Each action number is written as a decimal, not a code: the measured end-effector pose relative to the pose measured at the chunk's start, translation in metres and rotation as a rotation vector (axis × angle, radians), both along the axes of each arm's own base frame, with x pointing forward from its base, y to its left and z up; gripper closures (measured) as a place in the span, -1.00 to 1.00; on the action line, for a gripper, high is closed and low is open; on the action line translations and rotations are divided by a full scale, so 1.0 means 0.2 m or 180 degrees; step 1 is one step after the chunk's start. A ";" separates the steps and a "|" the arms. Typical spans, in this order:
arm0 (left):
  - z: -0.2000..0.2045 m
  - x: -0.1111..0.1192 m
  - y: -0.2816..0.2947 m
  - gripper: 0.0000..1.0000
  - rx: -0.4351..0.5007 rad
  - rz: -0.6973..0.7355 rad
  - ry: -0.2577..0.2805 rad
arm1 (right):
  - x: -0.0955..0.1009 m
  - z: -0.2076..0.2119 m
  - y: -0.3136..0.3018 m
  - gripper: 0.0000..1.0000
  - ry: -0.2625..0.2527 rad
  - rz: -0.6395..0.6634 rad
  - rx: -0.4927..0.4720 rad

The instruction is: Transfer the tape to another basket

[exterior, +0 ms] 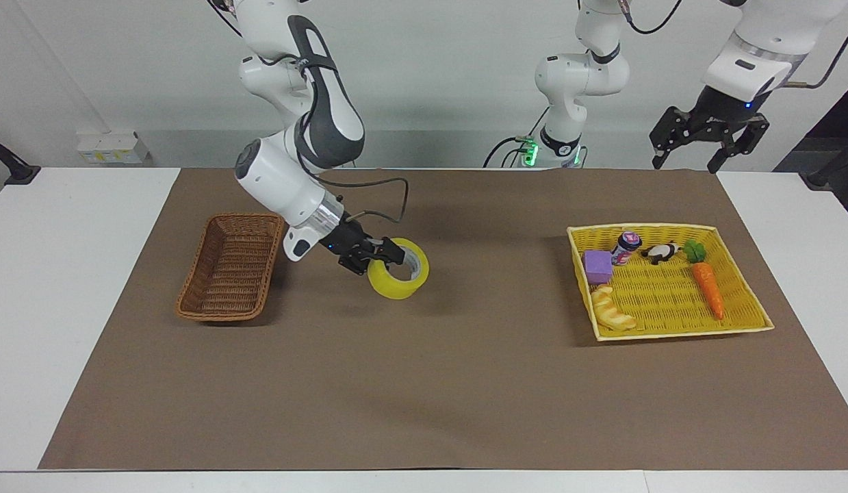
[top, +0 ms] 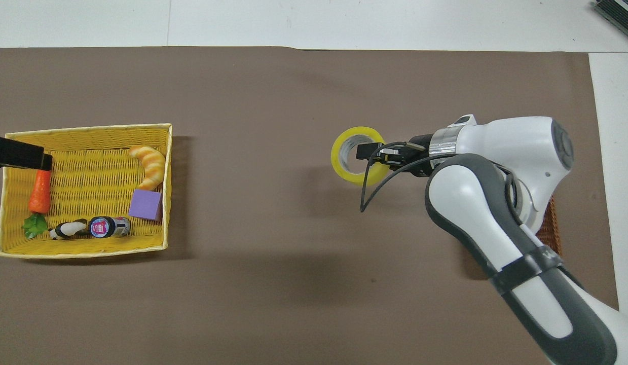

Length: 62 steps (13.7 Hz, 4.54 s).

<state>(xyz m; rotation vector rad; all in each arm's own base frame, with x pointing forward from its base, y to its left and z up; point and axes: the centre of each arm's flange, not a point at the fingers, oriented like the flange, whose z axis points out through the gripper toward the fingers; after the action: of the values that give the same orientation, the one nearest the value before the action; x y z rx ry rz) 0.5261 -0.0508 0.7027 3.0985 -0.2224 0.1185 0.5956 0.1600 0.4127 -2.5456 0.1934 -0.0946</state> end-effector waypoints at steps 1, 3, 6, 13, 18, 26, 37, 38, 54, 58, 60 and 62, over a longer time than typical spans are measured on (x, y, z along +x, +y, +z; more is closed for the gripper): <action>0.03 -0.03 0.00 -1.00 0.0000 -0.0002 -0.0009 | 0.02 0.04 -0.09 1.00 0.0014 0.0077 -0.0131; 0.04 -0.05 0.00 -1.00 0.0001 -0.0001 -0.0007 | 0.05 0.12 -0.26 1.00 0.0046 0.0191 -0.0392; 0.03 -0.05 0.00 -1.00 0.0004 0.0000 0.0020 | 0.08 0.23 -0.48 1.00 0.0022 0.0299 -0.0833; 0.02 -0.05 0.01 -1.00 0.0004 0.0005 0.0025 | 0.09 0.25 -1.02 1.00 -0.0010 0.0349 -0.1514; 0.02 -0.05 0.03 -1.00 0.0004 0.0033 0.0025 | 0.03 0.25 -1.31 1.00 0.0083 0.0349 -0.1767; 0.02 -0.05 0.03 -1.00 0.0004 0.0033 0.0026 | -0.13 0.18 -1.55 1.00 0.0345 0.0253 -0.1934; 0.02 -0.05 0.03 -1.00 0.0004 0.0034 0.0026 | -0.32 -0.27 -1.38 0.99 0.0712 0.0229 -0.1842; 0.02 -0.05 0.03 -1.00 0.0004 0.0034 0.0026 | -0.32 -0.29 -1.33 0.83 0.0732 0.0228 -0.1845; 0.02 -0.05 0.03 -1.00 0.0004 0.0033 0.0030 | -0.16 0.37 -1.24 -1.00 0.0355 0.0142 -0.1937; 0.02 -0.05 0.03 -1.00 0.0004 0.0034 0.0033 | -0.20 0.71 -1.07 -1.00 0.0372 -0.0065 -0.1927; 0.02 -0.05 0.03 -1.00 0.0004 0.0034 0.0034 | -0.23 0.81 -0.84 -1.00 0.0320 -0.0066 -0.1933; 0.02 -0.05 0.03 -1.00 0.0004 0.0034 0.0034 | -0.26 0.88 -0.71 -1.00 0.0298 0.0038 -0.1943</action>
<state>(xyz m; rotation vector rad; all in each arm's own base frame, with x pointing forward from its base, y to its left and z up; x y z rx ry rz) 0.5166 -0.0444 0.7067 3.1012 -0.2058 0.1022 0.5436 0.0185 0.5879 -3.1627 0.2097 -0.0314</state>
